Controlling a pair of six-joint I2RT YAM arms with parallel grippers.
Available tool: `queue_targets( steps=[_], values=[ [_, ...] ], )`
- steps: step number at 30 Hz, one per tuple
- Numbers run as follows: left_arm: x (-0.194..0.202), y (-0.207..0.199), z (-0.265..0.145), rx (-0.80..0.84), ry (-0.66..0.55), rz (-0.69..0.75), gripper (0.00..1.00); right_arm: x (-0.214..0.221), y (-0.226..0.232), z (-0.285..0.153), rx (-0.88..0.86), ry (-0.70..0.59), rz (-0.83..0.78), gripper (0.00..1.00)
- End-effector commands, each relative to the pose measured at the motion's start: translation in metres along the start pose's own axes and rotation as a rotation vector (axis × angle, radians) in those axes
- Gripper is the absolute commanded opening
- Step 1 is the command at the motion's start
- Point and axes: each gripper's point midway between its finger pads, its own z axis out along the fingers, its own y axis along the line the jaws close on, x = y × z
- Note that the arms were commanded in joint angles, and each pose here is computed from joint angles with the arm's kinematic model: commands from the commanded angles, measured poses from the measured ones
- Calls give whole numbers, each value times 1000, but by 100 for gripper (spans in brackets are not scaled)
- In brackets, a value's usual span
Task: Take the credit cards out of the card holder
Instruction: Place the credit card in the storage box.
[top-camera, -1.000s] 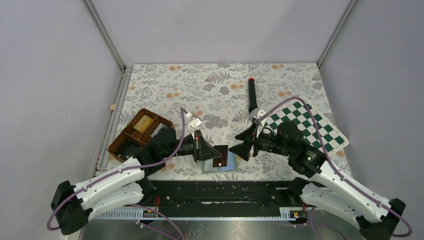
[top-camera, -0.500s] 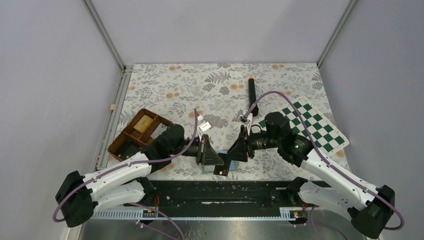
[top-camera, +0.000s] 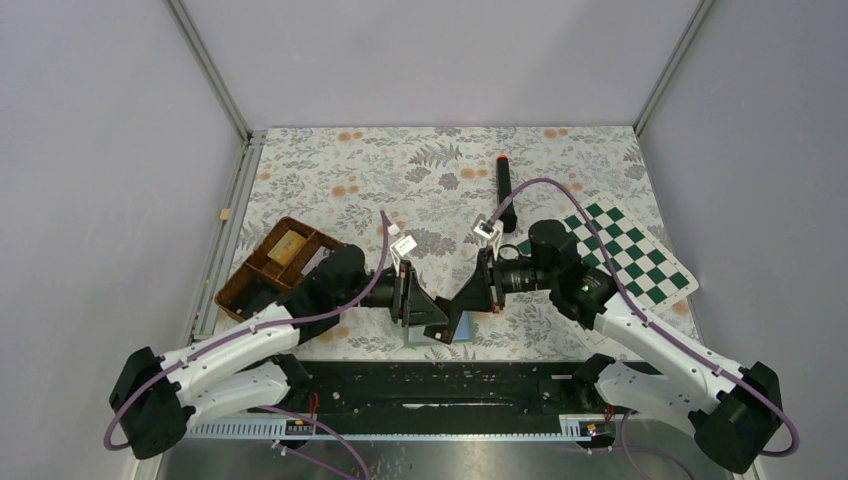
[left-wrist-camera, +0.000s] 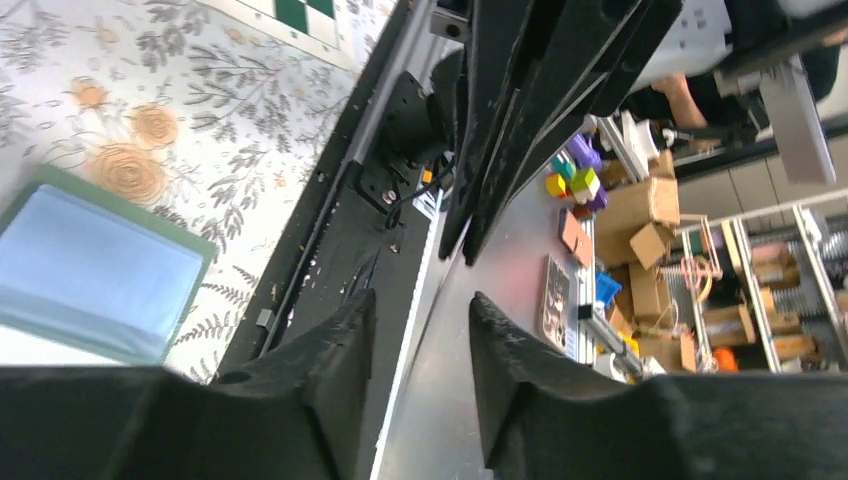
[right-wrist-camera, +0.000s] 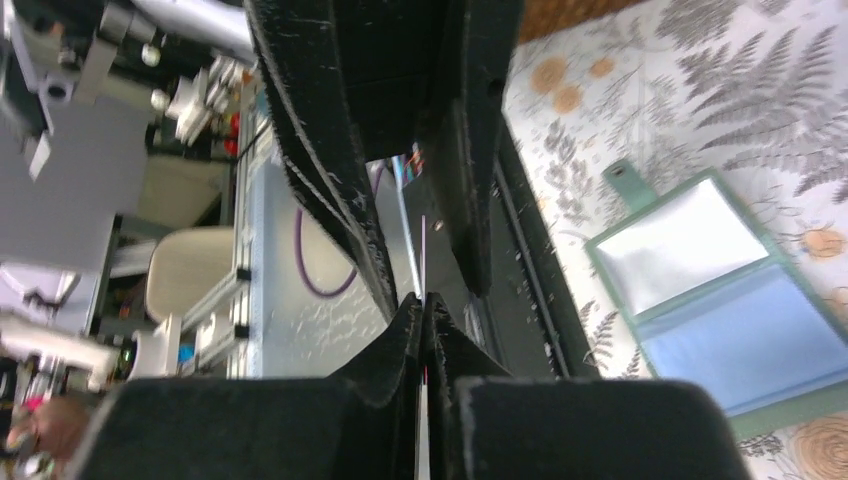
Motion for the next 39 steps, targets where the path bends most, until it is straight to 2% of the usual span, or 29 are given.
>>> queue_targets(
  steps=[1, 4, 7, 15, 24, 27, 29, 34, 36, 38, 39],
  values=[
    [-46, -5, -17, -63, -193, -26, 45, -45, -11, -9, 66, -236, 82, 0],
    [-72, -2, -39, -80, -381, -89, 53, -66, -31, -20, 141, -406, 204, 0],
    [-83, 3, -52, -86, -468, -140, 53, -80, -37, -26, 135, -525, 271, 0],
    [-87, 18, -48, -70, -522, -227, 54, -98, -37, -37, 52, -723, 396, 0],
    [-92, 20, -43, -26, -548, -265, 55, -104, -42, -43, 62, -782, 405, 0],
    [-93, 20, -41, -6, -550, -282, 49, -103, -44, -40, 59, -772, 413, 0],
    [-94, 19, -41, 11, -560, -292, 41, -100, -47, -38, 60, -763, 426, 0],
    [-98, 21, -40, 17, -577, -312, 8, -95, -52, -36, 64, -758, 443, 1],
    [-100, 22, -42, 10, -594, -317, 0, -92, -54, -35, 76, -751, 443, 5],
    [-102, 23, -44, 0, -607, -312, 0, -89, -57, -35, 91, -742, 441, 13],
    [-102, 24, -46, -11, -610, -305, 0, -88, -58, -35, 99, -740, 437, 20]
  ],
)
